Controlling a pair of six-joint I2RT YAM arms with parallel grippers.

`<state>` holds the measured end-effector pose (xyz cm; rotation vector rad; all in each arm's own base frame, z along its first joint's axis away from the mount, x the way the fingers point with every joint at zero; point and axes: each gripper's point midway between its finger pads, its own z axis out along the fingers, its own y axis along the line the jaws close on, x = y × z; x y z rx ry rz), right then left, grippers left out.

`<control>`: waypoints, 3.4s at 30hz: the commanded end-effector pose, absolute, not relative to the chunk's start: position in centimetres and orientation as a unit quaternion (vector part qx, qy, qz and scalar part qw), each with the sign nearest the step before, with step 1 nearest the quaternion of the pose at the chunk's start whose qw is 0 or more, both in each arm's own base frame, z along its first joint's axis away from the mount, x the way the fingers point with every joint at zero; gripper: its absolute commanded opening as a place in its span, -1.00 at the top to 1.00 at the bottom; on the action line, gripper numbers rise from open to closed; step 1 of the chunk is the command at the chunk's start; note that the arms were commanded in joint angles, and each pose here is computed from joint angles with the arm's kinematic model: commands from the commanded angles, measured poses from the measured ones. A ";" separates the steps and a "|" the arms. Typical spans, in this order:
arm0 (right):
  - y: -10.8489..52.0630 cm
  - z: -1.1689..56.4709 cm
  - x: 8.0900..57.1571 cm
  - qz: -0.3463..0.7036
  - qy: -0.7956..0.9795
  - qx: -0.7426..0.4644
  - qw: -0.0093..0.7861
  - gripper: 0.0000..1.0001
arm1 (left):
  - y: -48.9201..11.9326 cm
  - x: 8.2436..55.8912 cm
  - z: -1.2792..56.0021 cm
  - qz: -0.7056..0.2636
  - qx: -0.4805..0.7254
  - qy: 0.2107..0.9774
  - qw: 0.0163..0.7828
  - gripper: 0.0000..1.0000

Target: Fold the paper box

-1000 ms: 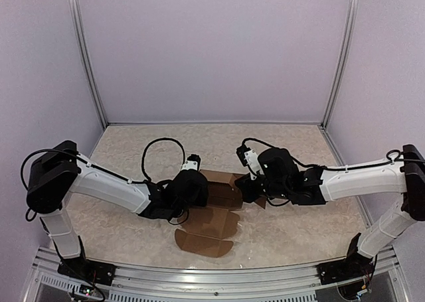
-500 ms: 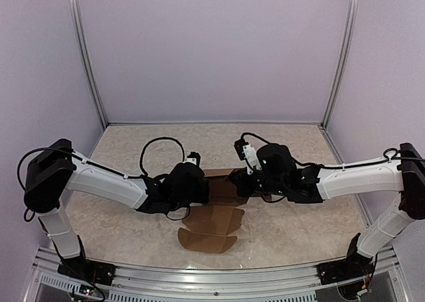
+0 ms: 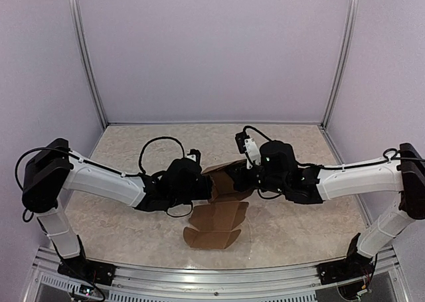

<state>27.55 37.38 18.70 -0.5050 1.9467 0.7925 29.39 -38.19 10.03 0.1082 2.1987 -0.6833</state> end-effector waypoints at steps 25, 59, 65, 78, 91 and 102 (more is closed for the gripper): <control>35.9 24.7 20.4 0.407 0.695 -0.302 0.509 1.00 | -32.8 31.8 13.3 -0.460 -0.061 0.814 0.349 1.00; 38.7 30.9 19.8 0.414 0.625 -0.307 0.587 1.00 | -34.9 28.0 21.5 -0.513 0.010 0.777 0.365 1.00; 38.5 31.5 19.4 0.421 0.617 -0.304 0.591 1.00 | -34.9 27.8 22.0 -0.512 0.016 0.776 0.369 1.00; 37.0 31.4 17.8 0.441 0.602 -0.307 0.591 1.00 | -33.6 28.5 22.4 -0.516 0.002 0.767 0.381 1.00; 37.5 30.3 18.6 0.424 0.618 -0.301 0.589 1.00 | -34.4 27.7 22.5 -0.522 0.013 0.765 0.377 1.00; 38.5 29.1 19.8 0.392 0.641 -0.306 0.584 1.00 | -35.6 26.8 23.1 -0.516 0.038 0.766 0.383 1.00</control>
